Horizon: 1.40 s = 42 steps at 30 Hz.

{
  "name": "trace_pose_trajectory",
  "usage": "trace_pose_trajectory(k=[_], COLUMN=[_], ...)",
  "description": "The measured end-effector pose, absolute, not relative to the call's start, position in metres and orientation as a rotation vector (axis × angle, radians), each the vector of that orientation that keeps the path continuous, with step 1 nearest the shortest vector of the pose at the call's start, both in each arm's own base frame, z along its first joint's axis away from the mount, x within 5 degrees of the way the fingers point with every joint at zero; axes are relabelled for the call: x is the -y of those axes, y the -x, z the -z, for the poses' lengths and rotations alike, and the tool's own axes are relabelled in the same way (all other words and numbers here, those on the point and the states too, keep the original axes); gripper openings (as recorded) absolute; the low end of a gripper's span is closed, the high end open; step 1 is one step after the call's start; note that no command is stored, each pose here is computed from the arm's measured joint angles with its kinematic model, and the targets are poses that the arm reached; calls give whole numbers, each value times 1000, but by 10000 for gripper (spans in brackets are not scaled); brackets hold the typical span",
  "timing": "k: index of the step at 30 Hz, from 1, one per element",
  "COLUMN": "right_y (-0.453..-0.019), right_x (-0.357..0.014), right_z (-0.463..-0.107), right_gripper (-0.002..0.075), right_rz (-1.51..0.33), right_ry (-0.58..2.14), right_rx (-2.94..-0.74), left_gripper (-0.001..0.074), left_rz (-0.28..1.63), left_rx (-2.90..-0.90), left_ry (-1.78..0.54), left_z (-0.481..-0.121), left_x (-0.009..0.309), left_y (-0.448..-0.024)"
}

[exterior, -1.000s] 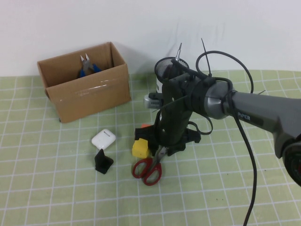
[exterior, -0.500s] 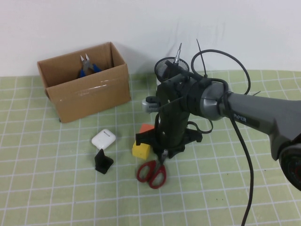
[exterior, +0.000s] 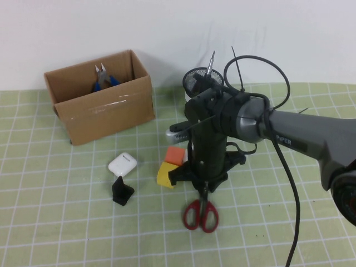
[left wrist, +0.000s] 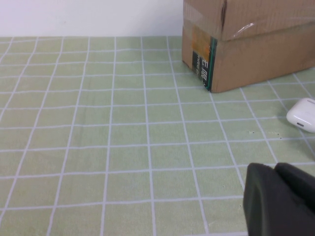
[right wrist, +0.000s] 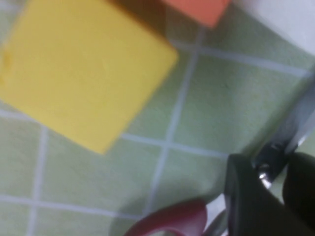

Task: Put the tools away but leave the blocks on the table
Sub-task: Pick up the scissors from the table

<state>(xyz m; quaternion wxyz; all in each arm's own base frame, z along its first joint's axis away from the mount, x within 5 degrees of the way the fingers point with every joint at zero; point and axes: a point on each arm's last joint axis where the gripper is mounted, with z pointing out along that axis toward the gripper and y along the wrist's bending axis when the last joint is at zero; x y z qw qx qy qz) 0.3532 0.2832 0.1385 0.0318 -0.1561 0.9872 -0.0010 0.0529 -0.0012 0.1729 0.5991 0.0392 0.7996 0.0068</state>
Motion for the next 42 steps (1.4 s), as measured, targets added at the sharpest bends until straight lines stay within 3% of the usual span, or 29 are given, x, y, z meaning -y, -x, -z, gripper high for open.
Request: trace_pose_trajectory(k=[6,14,35,38,42], right_y=[-353,-358,-363,-363,-363], right_x=[-280,-273,-275,-274,-272], right_z=[-139,-138,-138,-138,-136], right_gripper=[123,231,237,200,88], right_rz=[7,-28,-131,-124,-102], right_ry=[406,214,125,125,136], right_rx=[-3070,-3107,-3052,-3059,-3069], left_gripper=[-3,-3,-3,-3,-3], left_rz=[-17,-17,-18,-18,-18], left_rx=[-1854,-1854,-1854,-1854,-1854], left_ry=[-92,-92,-92,-92,-92], left_z=[-173,-173,-173,-173,-173], left_x=[1,1,1,1,1], left_y=[-53,-53,-53,-53,-53])
